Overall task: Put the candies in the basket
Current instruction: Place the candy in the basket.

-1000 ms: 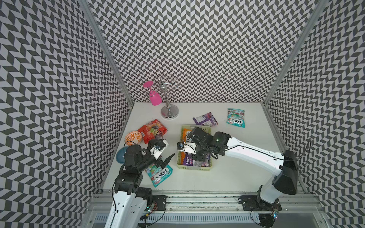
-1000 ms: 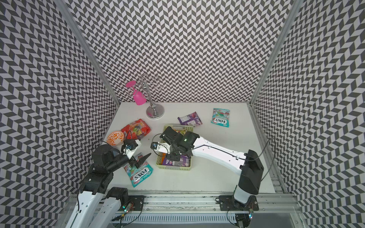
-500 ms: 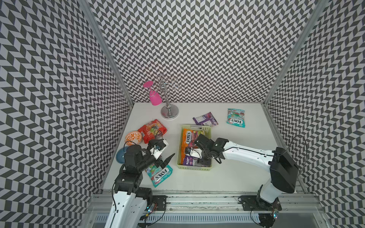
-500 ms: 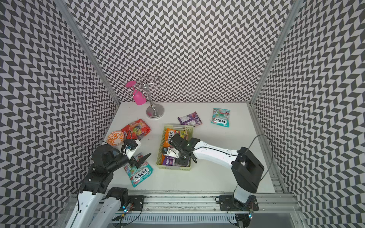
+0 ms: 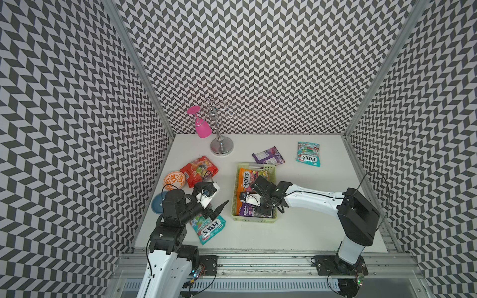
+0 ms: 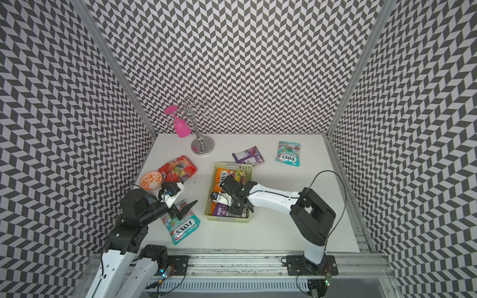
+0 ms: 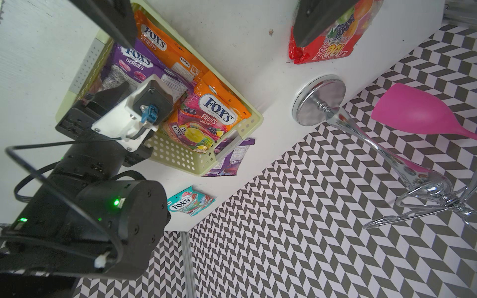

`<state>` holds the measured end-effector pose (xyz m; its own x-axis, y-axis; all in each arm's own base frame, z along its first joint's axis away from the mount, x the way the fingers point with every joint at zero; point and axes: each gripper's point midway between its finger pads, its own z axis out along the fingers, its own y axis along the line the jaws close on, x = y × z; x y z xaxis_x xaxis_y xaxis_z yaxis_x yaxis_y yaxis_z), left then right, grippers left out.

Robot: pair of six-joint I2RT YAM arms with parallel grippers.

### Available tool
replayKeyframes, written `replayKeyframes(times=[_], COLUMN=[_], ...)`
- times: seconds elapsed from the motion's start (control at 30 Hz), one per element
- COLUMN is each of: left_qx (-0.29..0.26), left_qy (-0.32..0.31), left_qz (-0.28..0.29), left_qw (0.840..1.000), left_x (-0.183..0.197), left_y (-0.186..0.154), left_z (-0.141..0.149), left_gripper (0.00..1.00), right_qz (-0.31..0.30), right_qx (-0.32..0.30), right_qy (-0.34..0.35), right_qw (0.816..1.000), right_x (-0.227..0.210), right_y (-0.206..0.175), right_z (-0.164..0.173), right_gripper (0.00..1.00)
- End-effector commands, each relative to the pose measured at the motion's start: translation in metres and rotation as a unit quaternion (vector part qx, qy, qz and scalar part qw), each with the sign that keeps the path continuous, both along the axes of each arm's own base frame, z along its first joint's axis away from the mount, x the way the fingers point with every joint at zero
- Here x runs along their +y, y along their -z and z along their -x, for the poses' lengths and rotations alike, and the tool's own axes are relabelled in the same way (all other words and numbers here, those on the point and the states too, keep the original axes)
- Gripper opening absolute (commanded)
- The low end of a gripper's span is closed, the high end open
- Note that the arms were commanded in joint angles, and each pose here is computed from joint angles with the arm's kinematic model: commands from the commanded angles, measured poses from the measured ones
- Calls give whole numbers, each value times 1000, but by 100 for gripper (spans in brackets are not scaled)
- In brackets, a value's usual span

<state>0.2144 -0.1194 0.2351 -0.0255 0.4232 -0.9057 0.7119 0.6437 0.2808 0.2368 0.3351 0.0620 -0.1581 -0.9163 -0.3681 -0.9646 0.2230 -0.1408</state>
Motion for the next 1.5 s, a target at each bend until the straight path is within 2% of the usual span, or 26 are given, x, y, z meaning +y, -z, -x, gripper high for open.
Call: replayKeyframes(times=[0.0, 0.13, 0.2, 0.6, 1.0, 1.13, 1.47], left_qx=[-11, -12, -12, -11, -11, -11, -12], left_qy=[4, -2, 3, -4, 1, -2, 4], left_qz=[4, 3, 4, 3, 4, 3, 3], left_qw=[1000, 1000, 1000, 1000, 1000, 1000, 1000], left_x=[-2, 0, -1, 1, -1, 1, -1], left_y=[-5, -6, -5, -5, -5, -5, -5], left_z=[1, 0, 0, -1, 0, 0, 1], left_gripper=[99, 99, 99, 99, 99, 99, 99], right_qz=[-9, -9, -8, -59, -40, -35, -58], right_qx=[-4, 0, 4, -8, -1, -1, -1], right_qy=[2, -4, -7, -8, 15, 36, 48], right_qw=[1000, 1000, 1000, 998, 999, 999, 997], right_x=[8, 9, 9, 29, 43, 42, 53], right_y=[7, 4, 1, -51, -19, -10, -29], right_z=[-7, -7, -5, -1, -5, -9, -9], right_gripper=[28, 6, 0, 0, 0, 10, 32])
